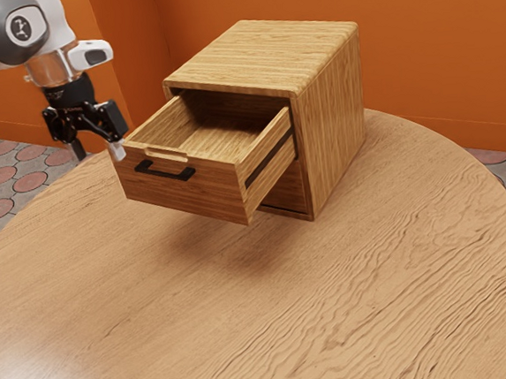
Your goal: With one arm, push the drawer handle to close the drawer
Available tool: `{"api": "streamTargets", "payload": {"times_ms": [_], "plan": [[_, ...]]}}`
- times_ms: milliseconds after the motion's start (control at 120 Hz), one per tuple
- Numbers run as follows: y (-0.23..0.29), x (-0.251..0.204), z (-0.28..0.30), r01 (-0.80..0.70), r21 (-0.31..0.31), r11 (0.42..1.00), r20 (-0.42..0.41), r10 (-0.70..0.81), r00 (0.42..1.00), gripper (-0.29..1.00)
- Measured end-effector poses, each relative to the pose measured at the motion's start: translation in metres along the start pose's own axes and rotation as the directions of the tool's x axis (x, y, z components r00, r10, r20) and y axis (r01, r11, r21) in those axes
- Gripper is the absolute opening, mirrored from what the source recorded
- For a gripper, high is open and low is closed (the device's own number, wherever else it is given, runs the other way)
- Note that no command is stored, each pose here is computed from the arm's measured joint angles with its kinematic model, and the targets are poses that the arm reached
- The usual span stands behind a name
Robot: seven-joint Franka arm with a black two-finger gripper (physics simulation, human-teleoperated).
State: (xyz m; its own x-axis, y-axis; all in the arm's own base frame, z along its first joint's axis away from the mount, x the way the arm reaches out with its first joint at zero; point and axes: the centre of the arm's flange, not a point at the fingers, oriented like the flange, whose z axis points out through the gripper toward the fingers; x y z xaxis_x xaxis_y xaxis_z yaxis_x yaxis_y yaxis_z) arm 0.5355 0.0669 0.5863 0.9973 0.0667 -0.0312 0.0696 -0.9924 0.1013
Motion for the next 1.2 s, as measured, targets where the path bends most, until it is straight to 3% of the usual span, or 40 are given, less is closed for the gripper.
{"api": "streamTargets", "payload": {"times_ms": [142, 242, 367, 533, 775, 1200], "plan": [[-0.006, -0.017, 0.005, 0.001, -0.01, 1.0, -0.004, -0.001, 1.0, 0.7], [0.009, -0.041, 0.032, -0.044, 0.02, 0.999, 0.03, 0.044, 0.999, 0.68], [0.019, -0.027, 0.059, -0.085, 0.088, 0.992, 0.034, 0.083, 0.996, 0.51], [0.018, 0.001, 0.08, -0.059, 0.12, 0.991, 0.008, 0.059, 0.998, 0.31], [0.031, 0.016, 0.07, -0.01, 0.107, 0.994, -0.048, 0.015, 0.999, 0.18], [0.111, 0.036, 0.078, -0.063, 0.093, 0.994, -0.036, 0.066, 0.997, 0.08]]}}
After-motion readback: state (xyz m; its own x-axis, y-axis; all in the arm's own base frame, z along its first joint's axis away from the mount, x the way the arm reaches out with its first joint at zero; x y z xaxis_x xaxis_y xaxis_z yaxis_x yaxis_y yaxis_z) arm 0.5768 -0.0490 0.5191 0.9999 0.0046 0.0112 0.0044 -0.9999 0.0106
